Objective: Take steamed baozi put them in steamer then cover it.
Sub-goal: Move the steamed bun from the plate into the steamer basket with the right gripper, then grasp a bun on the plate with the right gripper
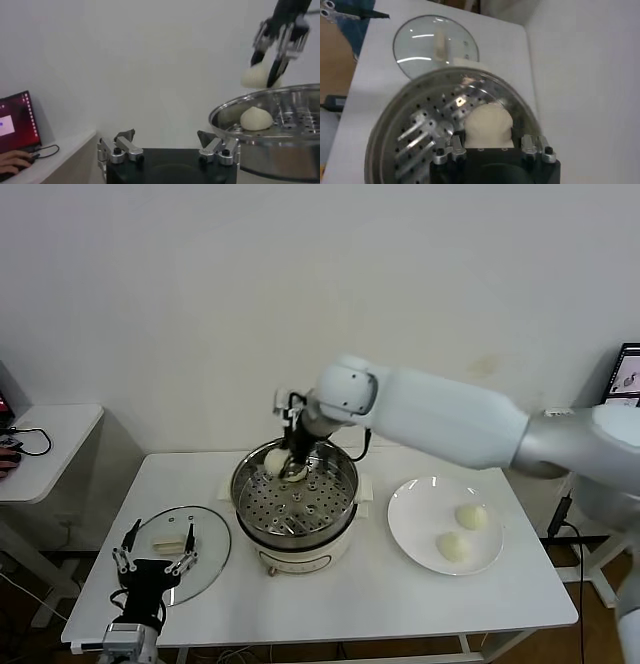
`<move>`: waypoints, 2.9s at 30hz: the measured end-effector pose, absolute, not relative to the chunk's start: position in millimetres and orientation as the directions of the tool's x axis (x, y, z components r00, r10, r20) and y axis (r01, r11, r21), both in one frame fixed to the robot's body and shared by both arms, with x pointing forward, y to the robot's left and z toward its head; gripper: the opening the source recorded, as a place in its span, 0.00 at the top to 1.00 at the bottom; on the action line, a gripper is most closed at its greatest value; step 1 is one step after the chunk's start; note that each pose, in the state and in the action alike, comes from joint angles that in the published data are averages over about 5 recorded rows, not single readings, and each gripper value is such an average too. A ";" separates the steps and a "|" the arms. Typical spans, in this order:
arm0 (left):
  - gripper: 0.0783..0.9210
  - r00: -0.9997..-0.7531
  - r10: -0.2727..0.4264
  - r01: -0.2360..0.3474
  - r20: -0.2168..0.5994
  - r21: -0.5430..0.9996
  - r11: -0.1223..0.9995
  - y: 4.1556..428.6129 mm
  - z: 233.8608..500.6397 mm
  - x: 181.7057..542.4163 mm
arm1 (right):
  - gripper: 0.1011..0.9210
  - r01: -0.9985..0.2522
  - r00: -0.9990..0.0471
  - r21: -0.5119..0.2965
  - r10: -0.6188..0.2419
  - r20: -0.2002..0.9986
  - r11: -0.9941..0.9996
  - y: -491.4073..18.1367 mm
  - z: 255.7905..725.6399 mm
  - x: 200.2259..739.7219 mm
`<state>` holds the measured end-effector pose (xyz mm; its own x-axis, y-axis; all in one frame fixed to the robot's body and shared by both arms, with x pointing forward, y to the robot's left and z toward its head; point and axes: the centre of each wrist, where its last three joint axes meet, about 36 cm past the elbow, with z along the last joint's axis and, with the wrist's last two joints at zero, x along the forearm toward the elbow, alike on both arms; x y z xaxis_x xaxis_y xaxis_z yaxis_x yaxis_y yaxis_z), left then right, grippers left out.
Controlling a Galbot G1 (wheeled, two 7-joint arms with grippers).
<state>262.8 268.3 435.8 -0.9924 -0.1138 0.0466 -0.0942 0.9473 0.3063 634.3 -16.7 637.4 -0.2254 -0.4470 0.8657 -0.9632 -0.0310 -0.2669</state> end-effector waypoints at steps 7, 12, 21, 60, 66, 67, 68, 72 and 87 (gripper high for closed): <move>0.12 -0.991 -0.122 -0.102 0.047 0.305 0.947 269.9 435.2 263.0 | 0.42 -0.970 -0.203 -0.241 -0.434 0.878 -0.032 2.7 606.0 633.2; 0.12 -0.991 -0.122 -0.102 0.046 0.303 0.948 269.3 435.0 263.2 | 0.42 -0.971 -0.202 -0.238 -0.426 0.882 -0.032 12.4 590.0 632.9; 0.12 -0.991 -0.123 -0.104 0.045 0.299 0.948 268.8 434.8 262.1 | 0.42 -0.969 -0.213 -0.245 -0.421 0.882 -0.023 23.6 568.1 635.4; 0.12 -0.996 -0.072 -0.053 0.054 0.303 0.952 253.5 436.3 257.6 | 0.12 -0.929 -0.343 -0.370 -0.331 0.879 -0.022 -270.8 680.7 615.9; 0.12 -0.996 -0.068 -0.044 0.066 0.312 0.949 252.9 432.7 255.8 | 0.12 -0.936 -0.343 -0.352 -0.253 0.905 0.009 -342.1 635.7 588.4; 0.12 -0.995 -0.068 -0.044 0.067 0.312 0.949 253.1 432.2 255.7 | 0.12 -0.938 -0.338 -0.346 -0.240 0.910 0.008 -350.5 627.8 584.0; 0.12 -0.995 -0.069 -0.044 0.068 0.313 0.949 253.3 431.7 255.7 | 0.12 -0.940 -0.333 -0.340 -0.227 0.915 0.007 -357.7 620.4 579.8; 0.12 -0.995 -0.073 -0.046 0.072 0.317 0.947 255.1 430.2 255.7 | 0.12 -0.948 -0.312 -0.317 -0.183 0.932 -0.003 -378.3 593.9 565.7; 0.12 -0.991 -0.101 -0.068 0.086 0.323 0.944 263.7 426.3 253.6 | 0.12 -0.960 -0.261 -0.271 -0.120 0.958 -0.070 -383.0 523.7 559.5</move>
<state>253.6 263.7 426.3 -0.9911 -0.1014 0.0860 -0.0685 0.9438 0.3234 559.5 -383.0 523.7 -0.2613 -0.1196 0.9578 -0.9601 -0.0703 -0.2707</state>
